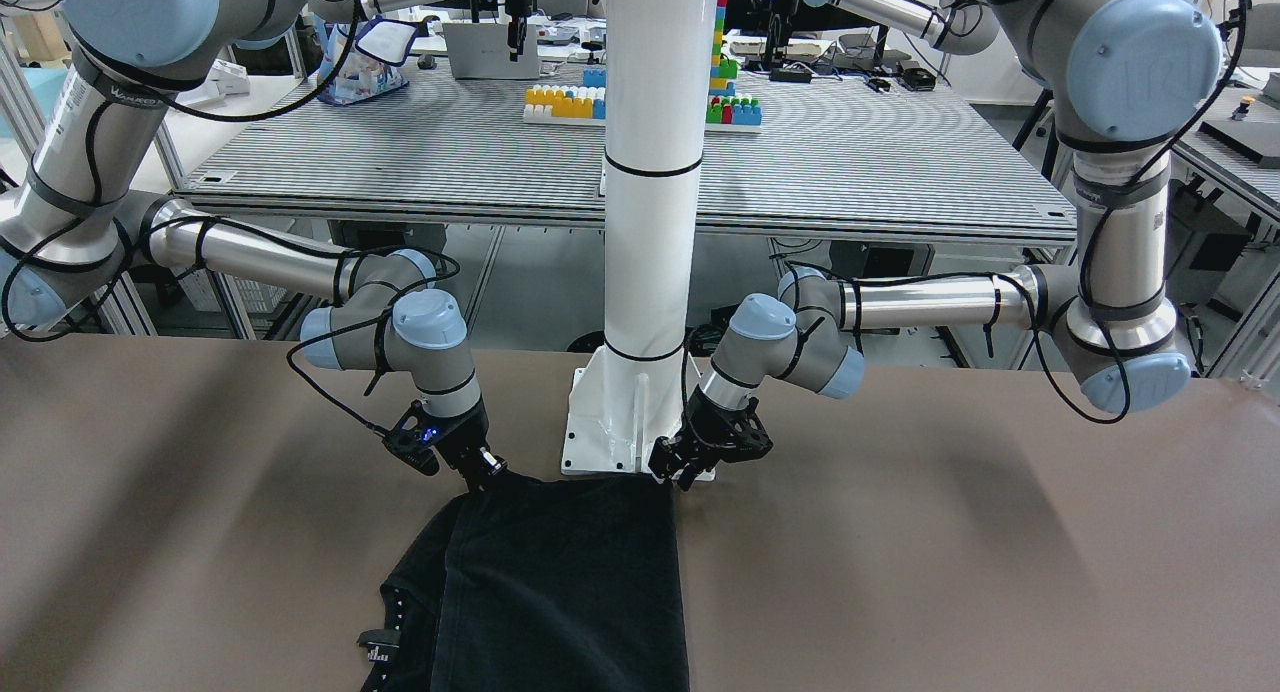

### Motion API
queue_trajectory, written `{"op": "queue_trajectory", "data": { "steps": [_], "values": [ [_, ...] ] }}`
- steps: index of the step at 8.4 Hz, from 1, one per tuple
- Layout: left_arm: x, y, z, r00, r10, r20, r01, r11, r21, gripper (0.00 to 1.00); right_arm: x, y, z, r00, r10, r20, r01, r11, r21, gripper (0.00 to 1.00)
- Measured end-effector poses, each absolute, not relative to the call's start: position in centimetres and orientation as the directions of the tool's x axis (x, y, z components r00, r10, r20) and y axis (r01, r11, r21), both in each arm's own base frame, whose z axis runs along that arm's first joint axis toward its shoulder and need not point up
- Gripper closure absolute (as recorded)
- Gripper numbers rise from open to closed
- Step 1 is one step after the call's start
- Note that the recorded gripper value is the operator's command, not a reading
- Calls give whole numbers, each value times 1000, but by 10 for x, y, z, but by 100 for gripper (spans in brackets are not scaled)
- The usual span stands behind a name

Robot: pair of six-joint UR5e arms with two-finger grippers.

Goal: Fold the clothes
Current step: 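Grasp the near end with both grippers and fold it toward the collar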

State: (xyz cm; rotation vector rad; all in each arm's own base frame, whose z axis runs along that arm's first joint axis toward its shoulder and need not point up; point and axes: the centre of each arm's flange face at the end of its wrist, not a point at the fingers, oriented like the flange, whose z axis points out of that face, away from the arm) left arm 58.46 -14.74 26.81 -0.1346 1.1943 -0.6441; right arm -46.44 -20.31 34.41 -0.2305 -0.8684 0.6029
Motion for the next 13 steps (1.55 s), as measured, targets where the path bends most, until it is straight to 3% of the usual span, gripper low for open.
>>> {"op": "queue_trajectory", "data": {
  "steps": [5, 10, 13],
  "values": [
    [555, -158, 262, 205, -529, -823, 365, 822, -438, 100, -459, -202, 334, 480, 581, 658, -391, 812, -432, 100],
    [457, -225, 226, 139, -549, -824, 298, 816, -494, 100, -410, -201, 271, 390, 579, 716, -307, 815, -492, 100],
    [423, -303, 163, 65, -564, -823, 333, 790, -515, 100, -375, -263, 259, 329, 642, 692, -324, 765, -556, 100]
  ]
}}
